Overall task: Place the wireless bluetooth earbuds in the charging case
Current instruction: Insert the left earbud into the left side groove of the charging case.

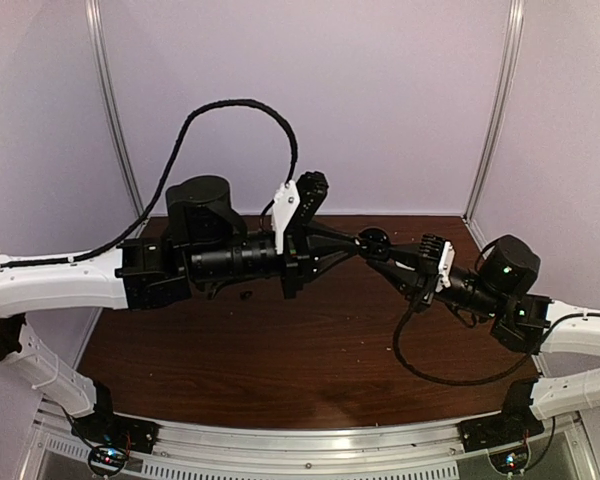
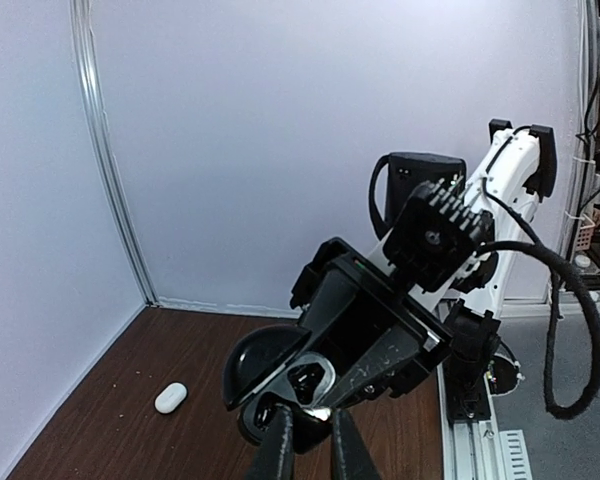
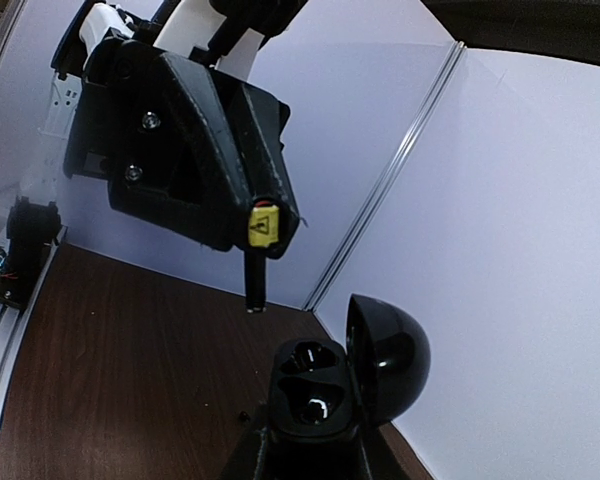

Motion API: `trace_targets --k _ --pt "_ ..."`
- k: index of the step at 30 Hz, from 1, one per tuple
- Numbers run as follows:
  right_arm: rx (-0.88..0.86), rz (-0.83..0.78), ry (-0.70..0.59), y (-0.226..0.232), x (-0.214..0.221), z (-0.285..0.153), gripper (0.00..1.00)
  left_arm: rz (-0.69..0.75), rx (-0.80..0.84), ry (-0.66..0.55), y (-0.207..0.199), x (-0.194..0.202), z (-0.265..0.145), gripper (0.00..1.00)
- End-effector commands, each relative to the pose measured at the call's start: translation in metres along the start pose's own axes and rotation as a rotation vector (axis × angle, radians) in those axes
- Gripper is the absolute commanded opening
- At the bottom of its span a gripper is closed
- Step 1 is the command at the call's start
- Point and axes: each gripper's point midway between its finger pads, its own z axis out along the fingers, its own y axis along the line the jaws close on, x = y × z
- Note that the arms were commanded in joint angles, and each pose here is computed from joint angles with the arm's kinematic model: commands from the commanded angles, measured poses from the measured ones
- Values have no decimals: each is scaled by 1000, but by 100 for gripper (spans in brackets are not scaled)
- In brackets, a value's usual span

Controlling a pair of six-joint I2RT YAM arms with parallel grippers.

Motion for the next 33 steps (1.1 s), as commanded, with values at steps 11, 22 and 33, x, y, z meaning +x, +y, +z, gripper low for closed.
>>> trace_targets --k 11,22,33 --pt "33 32 -29 -5 -16 4 0 0 -53 -38 11 -15 16 4" --pt "70 39 -33 -12 -18 4 0 -31 -52 -9 12 -4 21 4" --pt "98 48 -19 -17 -15 5 0 -48 -26 -2 7 0 27 3"
